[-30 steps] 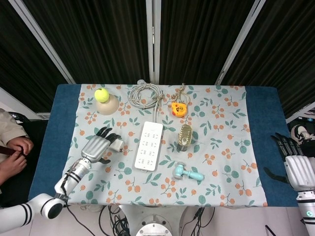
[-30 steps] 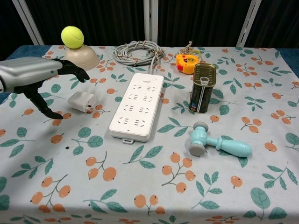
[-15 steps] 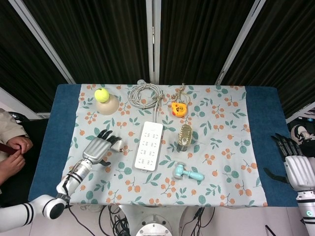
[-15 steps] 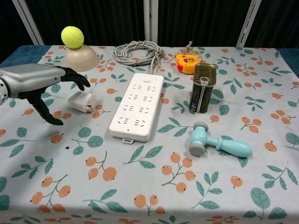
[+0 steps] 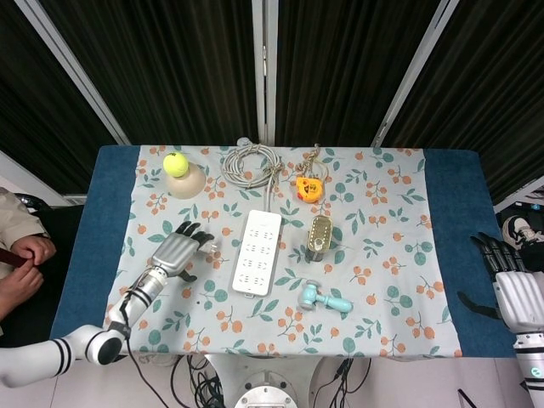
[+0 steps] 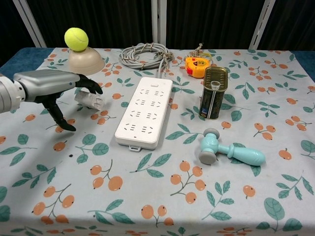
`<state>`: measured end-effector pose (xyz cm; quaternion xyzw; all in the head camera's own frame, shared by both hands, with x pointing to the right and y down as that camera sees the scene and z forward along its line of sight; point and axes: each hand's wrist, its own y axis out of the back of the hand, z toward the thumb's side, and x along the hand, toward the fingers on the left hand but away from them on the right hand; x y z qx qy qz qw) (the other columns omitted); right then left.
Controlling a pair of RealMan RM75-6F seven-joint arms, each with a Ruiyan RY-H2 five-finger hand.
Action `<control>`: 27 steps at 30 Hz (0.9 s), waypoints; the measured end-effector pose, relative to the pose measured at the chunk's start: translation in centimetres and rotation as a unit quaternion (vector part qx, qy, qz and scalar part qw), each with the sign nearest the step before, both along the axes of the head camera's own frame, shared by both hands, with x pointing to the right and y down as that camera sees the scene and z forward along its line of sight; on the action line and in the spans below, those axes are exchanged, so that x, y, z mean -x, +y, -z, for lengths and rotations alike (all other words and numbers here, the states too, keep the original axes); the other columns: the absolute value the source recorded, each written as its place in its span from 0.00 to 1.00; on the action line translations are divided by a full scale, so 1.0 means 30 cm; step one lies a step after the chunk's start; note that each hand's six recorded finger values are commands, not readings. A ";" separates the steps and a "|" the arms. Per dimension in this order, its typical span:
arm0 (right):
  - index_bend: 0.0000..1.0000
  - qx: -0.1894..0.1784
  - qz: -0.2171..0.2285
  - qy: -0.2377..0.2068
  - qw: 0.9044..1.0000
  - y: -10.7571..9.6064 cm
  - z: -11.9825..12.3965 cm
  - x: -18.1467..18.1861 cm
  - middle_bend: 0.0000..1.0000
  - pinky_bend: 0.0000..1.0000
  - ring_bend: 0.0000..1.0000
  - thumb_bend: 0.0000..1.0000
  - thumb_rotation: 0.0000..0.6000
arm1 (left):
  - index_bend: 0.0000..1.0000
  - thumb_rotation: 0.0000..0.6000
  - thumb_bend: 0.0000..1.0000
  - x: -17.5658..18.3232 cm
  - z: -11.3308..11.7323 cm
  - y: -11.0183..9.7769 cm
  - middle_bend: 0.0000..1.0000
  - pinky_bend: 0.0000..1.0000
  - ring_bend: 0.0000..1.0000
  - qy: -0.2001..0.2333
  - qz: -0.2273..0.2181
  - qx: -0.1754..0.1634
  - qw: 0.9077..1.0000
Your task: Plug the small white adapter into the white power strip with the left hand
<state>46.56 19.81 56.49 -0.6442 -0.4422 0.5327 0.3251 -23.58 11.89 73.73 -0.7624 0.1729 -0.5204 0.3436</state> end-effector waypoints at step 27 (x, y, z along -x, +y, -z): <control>0.00 -0.001 -0.011 0.001 1.000 0.022 0.009 -0.024 0.02 0.00 0.00 0.13 1.00 | 0.35 1.00 0.07 -0.028 -0.045 -0.043 0.38 0.05 0.16 0.056 0.119 -0.064 0.989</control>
